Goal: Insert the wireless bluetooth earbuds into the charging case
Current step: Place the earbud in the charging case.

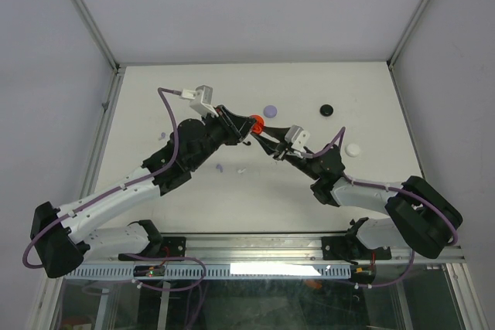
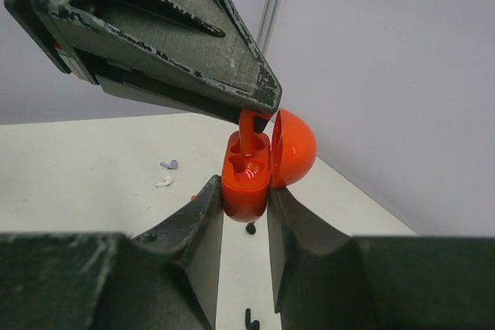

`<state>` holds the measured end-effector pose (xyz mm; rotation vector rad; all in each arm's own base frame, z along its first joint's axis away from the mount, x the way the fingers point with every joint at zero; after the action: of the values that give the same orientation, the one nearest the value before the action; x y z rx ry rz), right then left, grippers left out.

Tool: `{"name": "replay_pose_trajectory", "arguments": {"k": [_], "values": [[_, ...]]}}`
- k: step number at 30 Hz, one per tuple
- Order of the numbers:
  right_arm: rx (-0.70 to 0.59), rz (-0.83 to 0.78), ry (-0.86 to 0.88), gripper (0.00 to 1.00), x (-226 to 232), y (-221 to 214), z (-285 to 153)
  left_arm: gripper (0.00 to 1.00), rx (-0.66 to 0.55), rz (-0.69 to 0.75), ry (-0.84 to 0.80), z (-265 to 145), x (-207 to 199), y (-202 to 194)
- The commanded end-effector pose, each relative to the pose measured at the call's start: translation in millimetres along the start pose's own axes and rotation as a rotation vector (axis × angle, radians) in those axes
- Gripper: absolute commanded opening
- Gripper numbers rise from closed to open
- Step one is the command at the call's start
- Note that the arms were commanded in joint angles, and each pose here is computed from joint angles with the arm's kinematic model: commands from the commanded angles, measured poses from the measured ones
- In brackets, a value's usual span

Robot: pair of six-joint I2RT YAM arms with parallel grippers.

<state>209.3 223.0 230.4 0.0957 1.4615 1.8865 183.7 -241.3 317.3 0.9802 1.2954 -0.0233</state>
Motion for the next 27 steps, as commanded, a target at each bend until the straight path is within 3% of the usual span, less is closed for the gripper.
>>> {"name": "replay_pose_trajectory", "arguments": {"k": [1, 27], "values": [[-0.097, -0.042, -0.047, 0.0, -7.9, 21.0, 3.9, 0.05, -0.071, 0.057, -0.015, -1.3, -17.9, 11.4], [-0.105, -0.047, -0.061, 0.0, -8.3, 22.3, 2.8, 0.07, -0.056, 0.121, 0.056, -3.8, -19.5, 6.3]]}}
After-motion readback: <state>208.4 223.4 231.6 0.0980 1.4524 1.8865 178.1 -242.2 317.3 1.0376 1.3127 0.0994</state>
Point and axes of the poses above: each gripper's point midway between its finger pads, its own z axis out along the fingers, its own x axis along the line the jaws close on, y = z × x, the point moved 10 cm from there along -z, back along the fingers, and after that the axes turned 8 degrees about -z, right-handed, at the moved point
